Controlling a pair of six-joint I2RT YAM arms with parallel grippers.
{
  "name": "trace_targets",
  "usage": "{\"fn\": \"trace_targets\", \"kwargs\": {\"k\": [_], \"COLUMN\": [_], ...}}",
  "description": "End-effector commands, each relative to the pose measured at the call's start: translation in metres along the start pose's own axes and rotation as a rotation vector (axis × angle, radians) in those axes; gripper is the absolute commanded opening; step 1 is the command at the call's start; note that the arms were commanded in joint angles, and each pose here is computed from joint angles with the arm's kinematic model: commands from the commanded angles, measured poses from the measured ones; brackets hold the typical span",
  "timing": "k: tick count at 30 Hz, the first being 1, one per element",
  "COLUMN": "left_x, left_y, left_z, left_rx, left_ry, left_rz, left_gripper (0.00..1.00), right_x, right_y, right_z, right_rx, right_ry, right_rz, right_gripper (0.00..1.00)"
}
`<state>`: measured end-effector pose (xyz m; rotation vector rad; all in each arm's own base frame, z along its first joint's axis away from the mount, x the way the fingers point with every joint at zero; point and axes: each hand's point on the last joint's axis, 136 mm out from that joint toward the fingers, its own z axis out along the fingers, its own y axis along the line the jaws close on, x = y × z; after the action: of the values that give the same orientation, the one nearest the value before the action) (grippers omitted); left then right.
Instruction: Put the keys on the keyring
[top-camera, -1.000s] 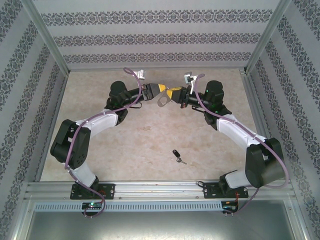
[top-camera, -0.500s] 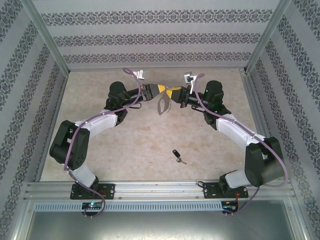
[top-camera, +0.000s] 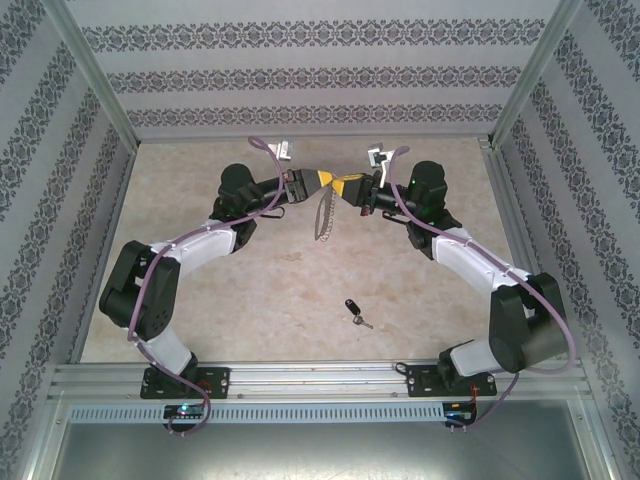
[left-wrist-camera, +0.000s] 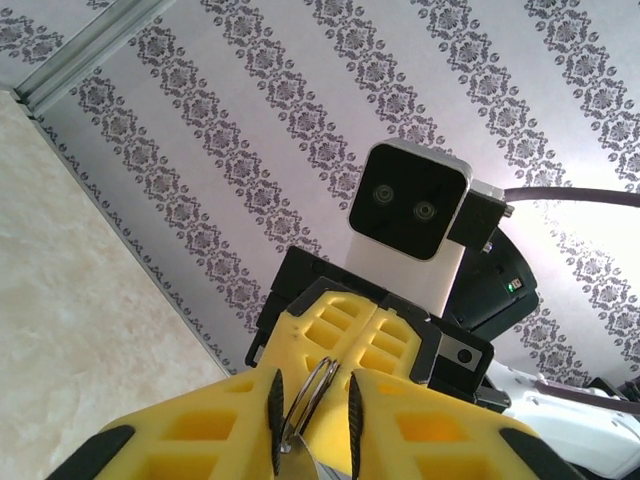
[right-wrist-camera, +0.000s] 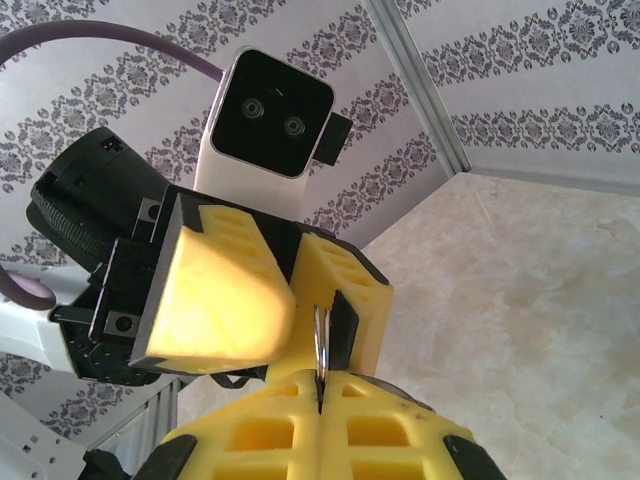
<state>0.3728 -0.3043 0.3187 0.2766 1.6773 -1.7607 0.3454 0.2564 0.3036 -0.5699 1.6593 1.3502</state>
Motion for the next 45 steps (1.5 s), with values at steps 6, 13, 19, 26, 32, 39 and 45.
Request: {"fn": "trace_targets", "kwargs": {"k": [6, 13, 19, 26, 32, 39, 45], "left_x": [-0.005, -0.003, 0.001, 0.004, 0.004, 0.004, 0.008], "left_y": [-0.033, -0.031, -0.033, -0.033, -0.037, -0.042, -0.043], "left_z": [0.003, -0.001, -0.004, -0.009, -0.018, -0.027, -0.03], "left_rx": [0.067, 0.015, -0.029, -0.068, -0.089, -0.111, -0.103], "left_ry": [-0.002, 0.008, 0.045, 0.063, 0.025, 0.001, -0.001], "left_rz": [0.072, 0.125, 0.232, 0.387, 0.575, 0.763, 0.839], "left_gripper": [0.06, 0.0, 0.0, 0.0, 0.0, 0.0, 0.0], "right_x": [-0.005, -0.018, -0.031, -0.046, -0.027, -0.005, 0.001], "right_y": [0.0, -0.018, -0.03, -0.029, -0.009, 0.001, 0.018], "right_z": [-0.002, -0.03, -0.068, -0.085, -0.051, -0.027, -0.017], "right_rx": [-0.01, 0.146, 0.38, 0.46, 0.251, 0.114, 0.032], "right_ry": [-0.013, -0.085, -0.195, -0.293, -0.143, -0.057, -0.035], "right_rz": [-0.032, -0.035, -0.082, -0.026, -0.013, -0.009, -0.056], "right_gripper": [0.0, 0.4, 0.97, 0.98, 0.74, 0.63, 0.56]}}
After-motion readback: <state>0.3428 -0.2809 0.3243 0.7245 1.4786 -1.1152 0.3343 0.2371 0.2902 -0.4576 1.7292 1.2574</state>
